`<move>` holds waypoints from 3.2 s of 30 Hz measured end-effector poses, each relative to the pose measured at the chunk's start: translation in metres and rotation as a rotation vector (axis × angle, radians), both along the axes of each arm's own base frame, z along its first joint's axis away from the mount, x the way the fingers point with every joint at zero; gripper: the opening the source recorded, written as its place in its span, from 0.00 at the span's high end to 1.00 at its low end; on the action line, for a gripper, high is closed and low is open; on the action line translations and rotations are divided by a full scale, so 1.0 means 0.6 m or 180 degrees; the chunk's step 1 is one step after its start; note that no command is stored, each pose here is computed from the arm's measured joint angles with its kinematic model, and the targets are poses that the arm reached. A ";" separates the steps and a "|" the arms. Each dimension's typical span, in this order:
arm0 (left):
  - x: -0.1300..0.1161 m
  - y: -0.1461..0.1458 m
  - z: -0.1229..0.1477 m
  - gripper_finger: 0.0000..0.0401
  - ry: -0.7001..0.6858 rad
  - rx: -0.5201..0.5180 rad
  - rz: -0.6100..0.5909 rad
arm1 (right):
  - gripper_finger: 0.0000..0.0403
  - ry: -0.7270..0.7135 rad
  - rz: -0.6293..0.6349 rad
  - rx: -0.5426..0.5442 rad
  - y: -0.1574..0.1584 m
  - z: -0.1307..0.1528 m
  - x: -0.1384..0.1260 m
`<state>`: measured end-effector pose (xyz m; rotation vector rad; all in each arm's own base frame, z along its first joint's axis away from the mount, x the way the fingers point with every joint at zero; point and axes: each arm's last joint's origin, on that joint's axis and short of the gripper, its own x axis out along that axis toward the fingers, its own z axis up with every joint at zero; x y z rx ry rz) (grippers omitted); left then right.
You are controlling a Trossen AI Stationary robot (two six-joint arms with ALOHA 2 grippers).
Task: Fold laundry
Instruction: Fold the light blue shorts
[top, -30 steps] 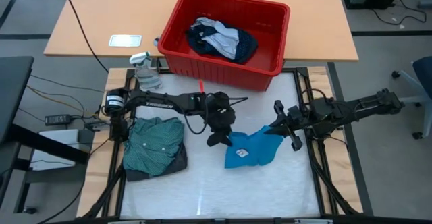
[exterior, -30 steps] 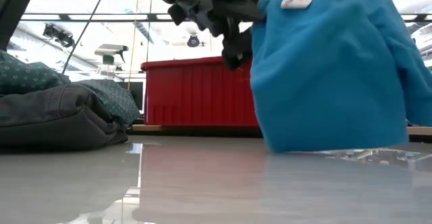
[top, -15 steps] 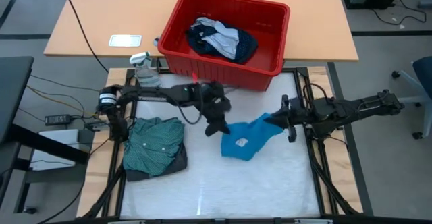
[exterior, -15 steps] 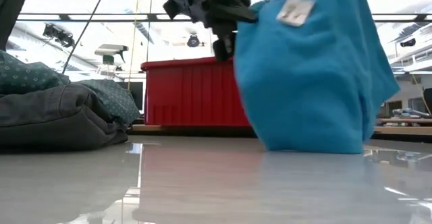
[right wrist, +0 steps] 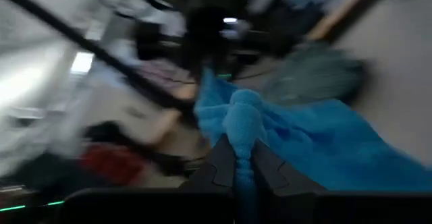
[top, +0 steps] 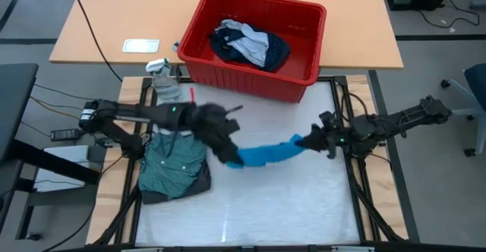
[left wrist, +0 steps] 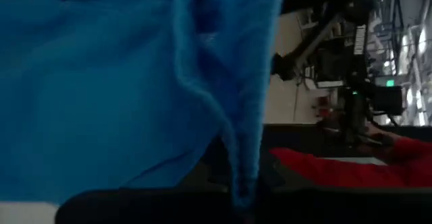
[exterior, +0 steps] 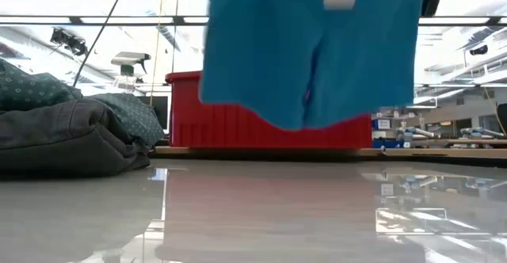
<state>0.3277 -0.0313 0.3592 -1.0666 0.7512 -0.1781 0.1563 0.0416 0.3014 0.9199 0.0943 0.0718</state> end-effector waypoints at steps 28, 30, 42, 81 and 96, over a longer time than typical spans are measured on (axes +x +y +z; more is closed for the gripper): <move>0.089 0.188 -0.298 0.77 0.2109 0.1355 0.0754 | 0.57 0.2340 -0.1329 -0.0509 -0.147 -0.201 0.051; 0.079 0.205 -0.292 0.76 0.2151 0.1432 0.0709 | 0.59 0.2067 -0.1118 -0.0429 -0.135 -0.192 0.063; 0.052 0.244 -0.287 0.75 0.2015 0.2174 -0.0370 | 0.70 0.1334 -0.0458 -0.0620 -0.006 -0.217 0.162; 0.081 -0.097 -0.219 0.70 -0.0119 0.3944 -0.2639 | 0.67 0.2621 0.0534 -0.1563 0.284 -0.178 0.075; 0.106 -0.088 -0.332 0.49 0.0686 0.4266 -0.2903 | 0.48 0.2493 0.0710 -0.1994 0.324 -0.283 0.150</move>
